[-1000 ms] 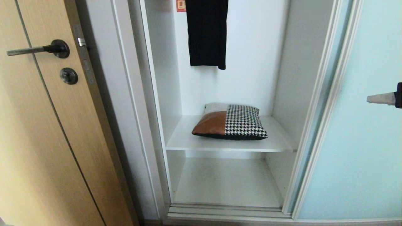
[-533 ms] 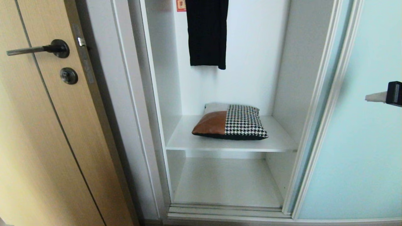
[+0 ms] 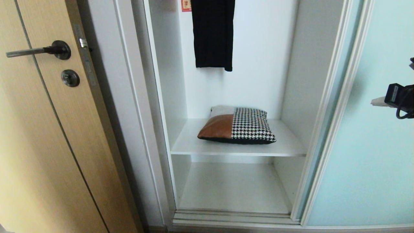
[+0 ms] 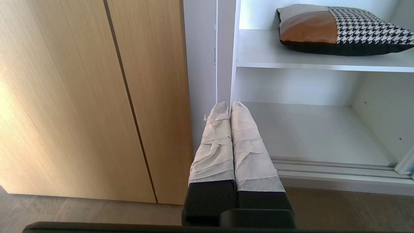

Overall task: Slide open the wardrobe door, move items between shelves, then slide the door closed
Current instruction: Close the door

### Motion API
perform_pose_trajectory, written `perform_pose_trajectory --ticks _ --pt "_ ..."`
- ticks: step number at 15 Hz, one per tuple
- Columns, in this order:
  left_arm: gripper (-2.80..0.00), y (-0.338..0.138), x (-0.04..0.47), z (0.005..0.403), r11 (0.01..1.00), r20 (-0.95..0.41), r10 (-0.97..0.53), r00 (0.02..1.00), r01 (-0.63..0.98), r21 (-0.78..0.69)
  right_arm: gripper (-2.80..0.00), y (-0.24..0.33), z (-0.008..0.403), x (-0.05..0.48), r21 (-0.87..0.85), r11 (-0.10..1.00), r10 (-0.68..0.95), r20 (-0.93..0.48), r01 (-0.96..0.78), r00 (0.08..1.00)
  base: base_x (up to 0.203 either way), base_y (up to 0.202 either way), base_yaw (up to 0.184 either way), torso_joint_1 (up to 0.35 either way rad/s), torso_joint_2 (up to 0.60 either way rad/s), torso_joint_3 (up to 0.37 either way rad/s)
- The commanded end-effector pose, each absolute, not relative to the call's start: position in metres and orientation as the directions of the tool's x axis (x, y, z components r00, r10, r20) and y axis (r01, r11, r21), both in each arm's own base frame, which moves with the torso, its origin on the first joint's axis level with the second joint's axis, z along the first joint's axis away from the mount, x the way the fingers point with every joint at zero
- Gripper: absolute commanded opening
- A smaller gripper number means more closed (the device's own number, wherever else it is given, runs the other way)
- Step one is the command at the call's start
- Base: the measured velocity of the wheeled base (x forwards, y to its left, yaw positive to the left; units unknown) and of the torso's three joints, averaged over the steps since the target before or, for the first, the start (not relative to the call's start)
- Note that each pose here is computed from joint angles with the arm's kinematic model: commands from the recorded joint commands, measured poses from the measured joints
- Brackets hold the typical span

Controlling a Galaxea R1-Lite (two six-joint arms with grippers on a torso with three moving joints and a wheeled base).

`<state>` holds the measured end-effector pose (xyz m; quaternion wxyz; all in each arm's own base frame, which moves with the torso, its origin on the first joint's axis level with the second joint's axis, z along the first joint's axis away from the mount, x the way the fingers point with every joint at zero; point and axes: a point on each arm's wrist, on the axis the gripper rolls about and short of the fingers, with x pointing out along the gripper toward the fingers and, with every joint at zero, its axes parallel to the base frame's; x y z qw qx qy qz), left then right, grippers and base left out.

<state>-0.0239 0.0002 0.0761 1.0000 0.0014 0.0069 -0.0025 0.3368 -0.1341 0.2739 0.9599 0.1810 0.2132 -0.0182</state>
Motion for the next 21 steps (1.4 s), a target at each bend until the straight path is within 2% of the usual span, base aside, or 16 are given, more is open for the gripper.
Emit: perform_pose_trajectory --ticks 1,10,21 --pt "-2.80 0.000 -0.024 0.076 1.000 -0.014 -0.005 1.000 0.005 0.003 -2.80 -0.136 0.264 0.349 0.354 0.928 0.054 -0.435 0.116 0.899 0.000 0.000 0.000 0.000 0.00 0.000" --pt "-2.80 0.000 -0.024 0.076 1.000 -0.014 -0.005 1.000 0.005 0.003 -2.80 -0.139 0.245 0.391 0.352 0.932 0.082 -0.439 0.087 0.895 0.000 0.000 0.000 0.000 0.00 0.000" --pt "-2.80 0.000 -0.024 0.076 1.000 -0.014 -0.005 1.000 0.005 0.003 -2.80 -0.152 0.240 0.416 0.336 0.938 0.058 -0.408 0.091 0.911 0.000 0.000 0.000 0.000 0.00 0.000"
